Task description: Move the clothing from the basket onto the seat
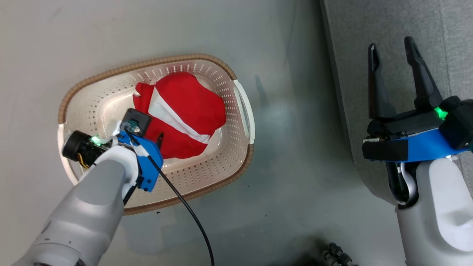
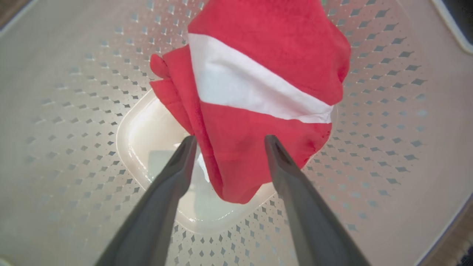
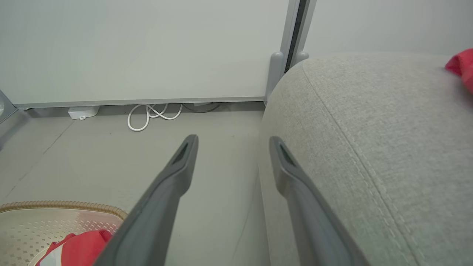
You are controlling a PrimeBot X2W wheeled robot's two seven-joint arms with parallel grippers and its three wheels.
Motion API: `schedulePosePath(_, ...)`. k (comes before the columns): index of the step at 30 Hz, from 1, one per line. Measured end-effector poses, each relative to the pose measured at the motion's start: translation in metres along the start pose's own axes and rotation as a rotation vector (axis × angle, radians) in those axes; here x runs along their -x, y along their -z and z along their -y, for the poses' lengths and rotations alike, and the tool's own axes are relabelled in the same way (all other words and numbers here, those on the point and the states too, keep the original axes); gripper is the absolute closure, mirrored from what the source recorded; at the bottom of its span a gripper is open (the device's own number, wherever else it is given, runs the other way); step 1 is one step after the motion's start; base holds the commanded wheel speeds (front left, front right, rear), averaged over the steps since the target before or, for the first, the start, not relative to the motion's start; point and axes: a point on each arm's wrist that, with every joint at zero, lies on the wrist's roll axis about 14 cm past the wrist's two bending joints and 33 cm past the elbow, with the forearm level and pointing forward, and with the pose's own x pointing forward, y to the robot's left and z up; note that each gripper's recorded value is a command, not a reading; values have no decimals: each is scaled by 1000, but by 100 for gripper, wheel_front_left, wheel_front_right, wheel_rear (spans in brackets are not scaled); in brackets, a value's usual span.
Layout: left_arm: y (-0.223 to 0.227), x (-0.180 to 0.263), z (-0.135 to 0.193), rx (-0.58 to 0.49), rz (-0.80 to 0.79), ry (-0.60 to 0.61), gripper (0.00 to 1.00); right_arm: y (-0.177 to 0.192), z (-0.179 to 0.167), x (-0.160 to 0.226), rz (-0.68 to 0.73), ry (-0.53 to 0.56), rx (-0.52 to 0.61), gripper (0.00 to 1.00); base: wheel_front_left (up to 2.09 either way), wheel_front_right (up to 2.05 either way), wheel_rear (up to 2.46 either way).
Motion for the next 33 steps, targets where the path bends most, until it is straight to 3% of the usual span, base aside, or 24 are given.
schedulePosePath(9,27,-24,-6,57,-115,17,0,29,-1,-9,-51,-5,6,0,0,0,0)
schedulePosePath(24,44,-56,-3,4,-183,71,0,64,5,-10,-121,9,17,0,0,0,0)
schedulePosePath(25,45,-57,-3,-11,-187,72,5,65,6,-10,-122,10,17,0,0,0,0)
schedulePosePath(26,46,-58,-3,-25,-192,75,77,65,6,-10,-123,11,17,0,0,0,0)
schedulePosePath(27,47,-58,-2,-33,-195,78,100,65,6,-10,-123,12,17,0,0,0,0)
schedulePosePath(33,43,-57,5,-29,-183,92,100,63,7,-11,-117,17,13,0,0,0,0)
